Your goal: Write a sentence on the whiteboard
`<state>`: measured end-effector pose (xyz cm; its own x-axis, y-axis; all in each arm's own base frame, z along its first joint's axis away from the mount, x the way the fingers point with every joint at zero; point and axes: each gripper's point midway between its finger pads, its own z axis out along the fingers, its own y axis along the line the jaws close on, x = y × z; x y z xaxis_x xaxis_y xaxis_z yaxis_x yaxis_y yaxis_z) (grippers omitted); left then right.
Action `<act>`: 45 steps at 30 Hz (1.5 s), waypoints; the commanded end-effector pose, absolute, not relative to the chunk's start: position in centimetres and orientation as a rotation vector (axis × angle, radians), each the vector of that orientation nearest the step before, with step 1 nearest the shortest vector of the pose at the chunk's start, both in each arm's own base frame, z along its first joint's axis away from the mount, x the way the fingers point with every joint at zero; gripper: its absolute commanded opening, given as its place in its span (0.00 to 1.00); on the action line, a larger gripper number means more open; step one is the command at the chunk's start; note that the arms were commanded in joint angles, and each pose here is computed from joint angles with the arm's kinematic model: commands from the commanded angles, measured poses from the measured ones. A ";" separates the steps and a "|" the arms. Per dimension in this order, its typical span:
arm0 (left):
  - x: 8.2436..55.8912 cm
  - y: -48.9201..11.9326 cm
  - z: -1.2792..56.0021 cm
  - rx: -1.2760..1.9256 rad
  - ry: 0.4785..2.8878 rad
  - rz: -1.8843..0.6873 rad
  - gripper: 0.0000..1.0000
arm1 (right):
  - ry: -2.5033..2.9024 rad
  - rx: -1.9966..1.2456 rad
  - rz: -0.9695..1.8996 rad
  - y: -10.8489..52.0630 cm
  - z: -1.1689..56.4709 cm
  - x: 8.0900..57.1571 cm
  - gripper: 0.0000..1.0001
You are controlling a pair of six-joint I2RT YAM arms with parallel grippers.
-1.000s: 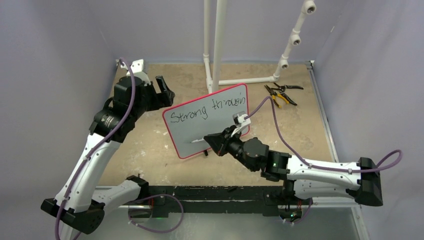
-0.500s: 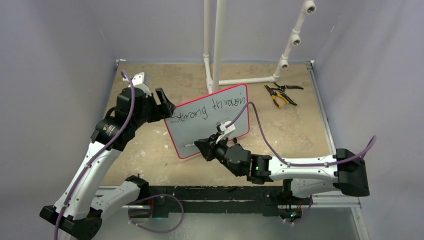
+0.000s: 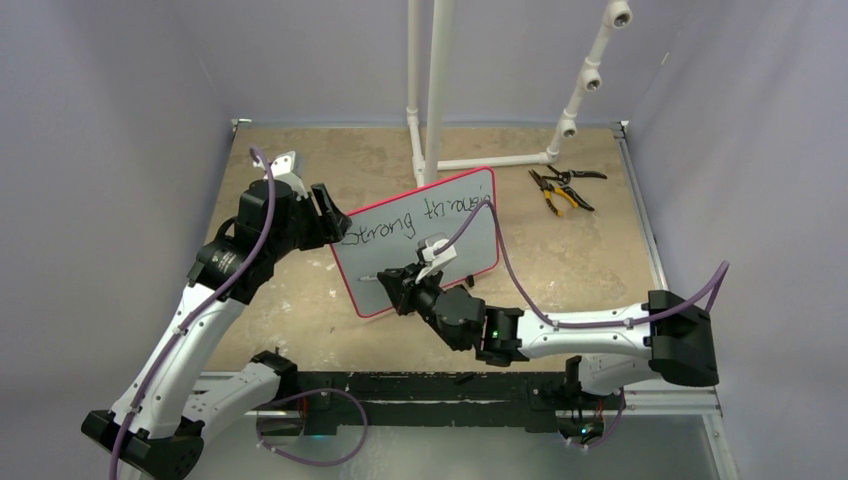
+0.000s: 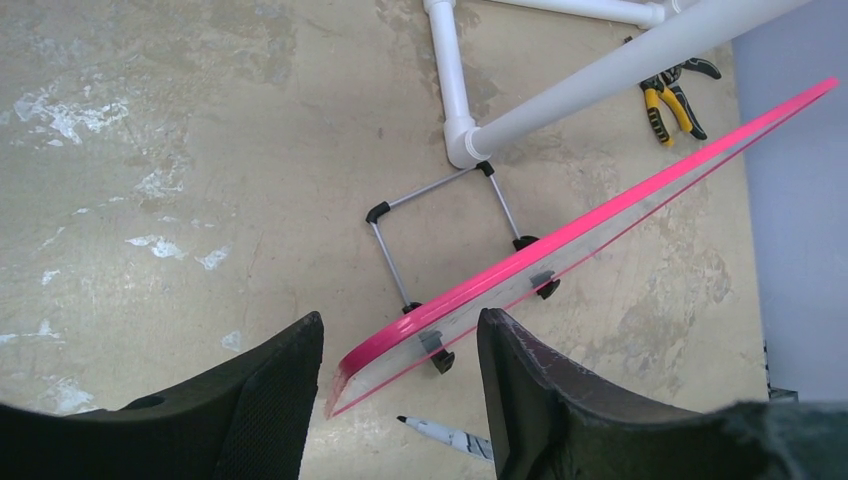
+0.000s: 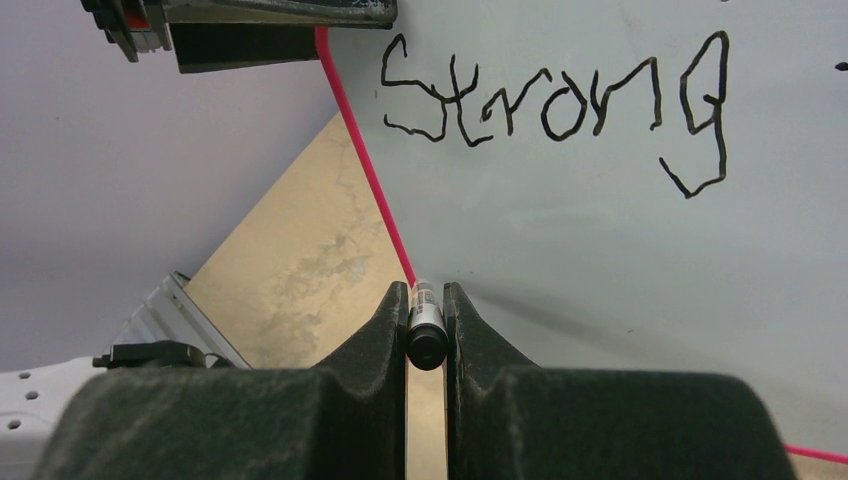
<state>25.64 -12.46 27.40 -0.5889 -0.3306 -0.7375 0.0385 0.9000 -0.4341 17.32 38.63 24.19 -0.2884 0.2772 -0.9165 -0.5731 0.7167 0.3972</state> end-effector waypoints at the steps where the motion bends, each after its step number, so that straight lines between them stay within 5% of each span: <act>1: 25.7 -12.5 28.3 -0.216 2.104 -0.540 0.56 | 1.594 -0.198 0.852 39.5 27.1 18.0 0.00; 45: 25.6 -12.6 28.2 -0.219 2.105 -0.555 0.41 | 1.625 -0.084 0.671 37.9 25.7 20.1 0.00</act>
